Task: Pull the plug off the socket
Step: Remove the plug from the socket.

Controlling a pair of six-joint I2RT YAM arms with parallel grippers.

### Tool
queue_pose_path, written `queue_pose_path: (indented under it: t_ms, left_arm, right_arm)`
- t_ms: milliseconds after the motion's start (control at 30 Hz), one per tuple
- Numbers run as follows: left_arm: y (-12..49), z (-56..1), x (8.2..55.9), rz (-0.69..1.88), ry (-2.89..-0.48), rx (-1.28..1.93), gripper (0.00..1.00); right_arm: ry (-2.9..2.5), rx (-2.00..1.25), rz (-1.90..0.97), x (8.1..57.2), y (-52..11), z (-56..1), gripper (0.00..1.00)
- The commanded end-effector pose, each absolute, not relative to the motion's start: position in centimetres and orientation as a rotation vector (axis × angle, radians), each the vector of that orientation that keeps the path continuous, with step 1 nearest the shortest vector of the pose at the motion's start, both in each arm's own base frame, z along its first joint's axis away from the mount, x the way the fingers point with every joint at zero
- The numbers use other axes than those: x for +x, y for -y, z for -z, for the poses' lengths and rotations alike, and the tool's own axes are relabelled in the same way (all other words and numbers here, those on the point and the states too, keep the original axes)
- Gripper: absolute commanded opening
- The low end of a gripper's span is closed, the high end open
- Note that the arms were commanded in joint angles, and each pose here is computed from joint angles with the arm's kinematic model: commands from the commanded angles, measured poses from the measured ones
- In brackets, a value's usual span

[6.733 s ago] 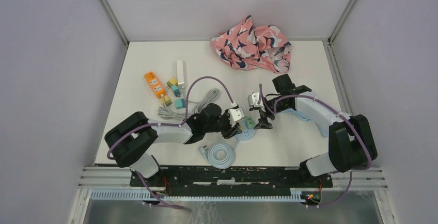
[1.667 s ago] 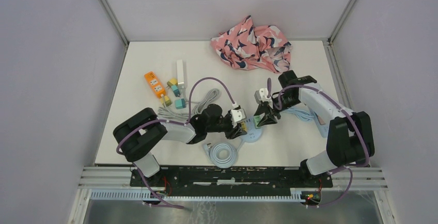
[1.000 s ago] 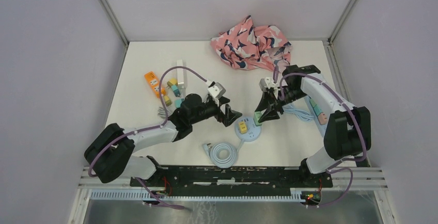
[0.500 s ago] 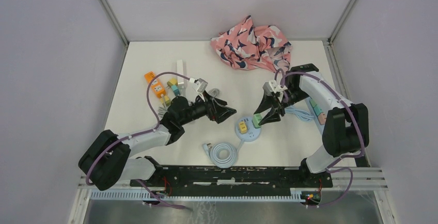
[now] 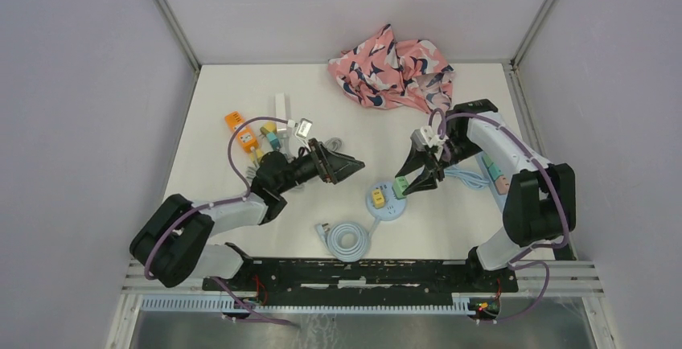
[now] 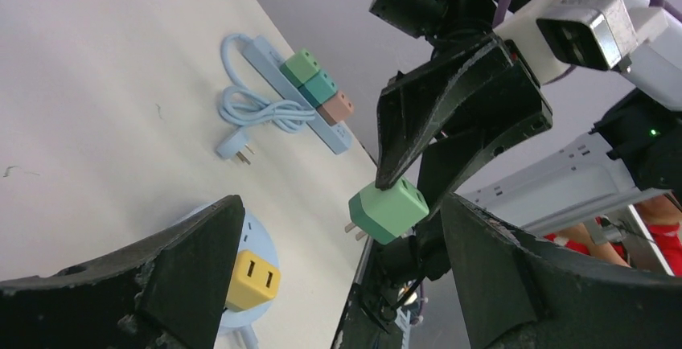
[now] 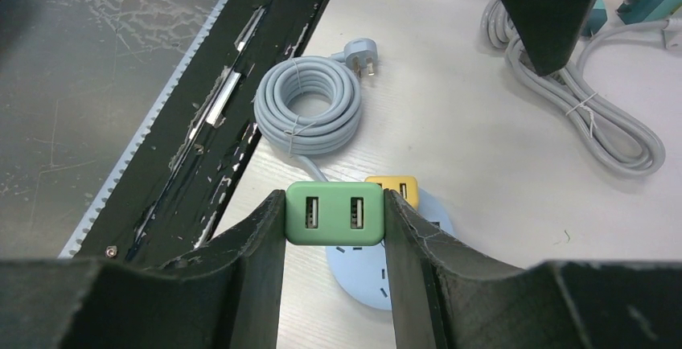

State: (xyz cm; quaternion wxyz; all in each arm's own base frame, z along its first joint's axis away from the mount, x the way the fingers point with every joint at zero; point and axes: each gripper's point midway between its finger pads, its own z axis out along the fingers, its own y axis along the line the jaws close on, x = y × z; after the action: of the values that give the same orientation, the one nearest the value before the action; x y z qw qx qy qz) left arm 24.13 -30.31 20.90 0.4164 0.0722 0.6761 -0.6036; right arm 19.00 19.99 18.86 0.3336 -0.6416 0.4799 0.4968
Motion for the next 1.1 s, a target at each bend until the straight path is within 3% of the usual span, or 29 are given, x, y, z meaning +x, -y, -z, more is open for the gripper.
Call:
queue_pose_path:
  t_ms: [0,200,1067]
  left_arm:
    - [30.6,-24.0,21.4,1.709,-1.495,0.307,0.98]
    - [30.8,-24.9,20.0,1.900,-1.378,0.342,1.00]
    - [35.8,-26.0,16.7,2.007,-1.294,0.618,1.00]
  right_arm:
    - [-1.213,-1.588,-1.334,17.8,-20.5,-21.8,0.06]
    - [-1.166,-1.582,-1.329,17.3,-20.8,-22.8,0.07]
    - [-1.008,-1.461,-1.338,15.2,-22.3,-26.7,0.09]
